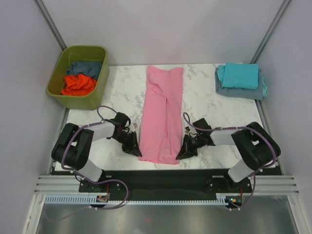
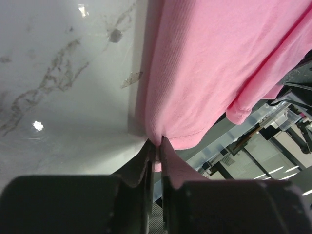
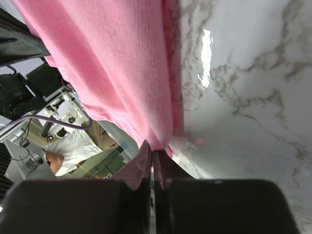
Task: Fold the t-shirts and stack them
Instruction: Fold the tshirt
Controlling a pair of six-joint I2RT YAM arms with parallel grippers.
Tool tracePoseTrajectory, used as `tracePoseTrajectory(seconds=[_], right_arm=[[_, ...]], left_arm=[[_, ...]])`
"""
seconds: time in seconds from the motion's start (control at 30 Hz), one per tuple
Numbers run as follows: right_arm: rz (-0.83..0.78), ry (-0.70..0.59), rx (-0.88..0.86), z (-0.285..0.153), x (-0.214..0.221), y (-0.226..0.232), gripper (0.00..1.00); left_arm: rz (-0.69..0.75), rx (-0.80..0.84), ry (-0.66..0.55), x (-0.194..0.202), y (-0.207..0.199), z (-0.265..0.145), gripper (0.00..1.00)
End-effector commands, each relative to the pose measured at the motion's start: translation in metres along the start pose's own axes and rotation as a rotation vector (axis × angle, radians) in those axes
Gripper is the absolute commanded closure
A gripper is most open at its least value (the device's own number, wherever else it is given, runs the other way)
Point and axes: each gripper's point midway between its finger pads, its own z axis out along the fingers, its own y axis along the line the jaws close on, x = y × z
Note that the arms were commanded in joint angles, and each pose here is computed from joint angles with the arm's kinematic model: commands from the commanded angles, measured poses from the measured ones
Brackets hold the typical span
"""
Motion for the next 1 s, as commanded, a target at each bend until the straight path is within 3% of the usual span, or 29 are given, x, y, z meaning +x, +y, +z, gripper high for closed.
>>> tracePoseTrajectory(seconds=[0.0, 0.03, 0.2, 0.4, 0.6, 0.8, 0.97], right_arm=[[0.048, -0.006, 0.034, -0.001, 0.005, -0.007, 1.00], [0.034, -0.015, 0.025, -0.002, 0.003, -0.003, 1.00], [-0.072, -0.063, -0.010, -0.017, -0.011, 0.017, 1.00], [-0.304, -0.271, -0.037, -0.066, -0.057, 0.071, 1.00], [-0.327, -0.380, -0.021, -0.101, -0.103, 0.087, 1.00], [-0.367, -0.531, -0.036, -0.134, -0.180, 0.114, 1.00], [-0.409, -0.584, -0.024, -0.137, -0.236, 0.119, 1.00]], left_arm=[[0.005, 0.055, -0.010, -0.006, -0.017, -0.001, 0.90], [0.005, 0.054, -0.011, -0.006, -0.017, -0.002, 0.98], [0.068, 0.085, -0.049, -0.011, -0.032, -0.014, 0.98], [0.277, 0.098, -0.202, -0.053, -0.075, -0.056, 0.98], [0.387, 0.089, -0.281, -0.097, -0.102, -0.083, 0.98], [0.409, 0.069, -0.397, -0.187, -0.119, -0.110, 0.98], [0.423, 0.052, -0.442, -0.243, -0.124, -0.111, 0.98]])
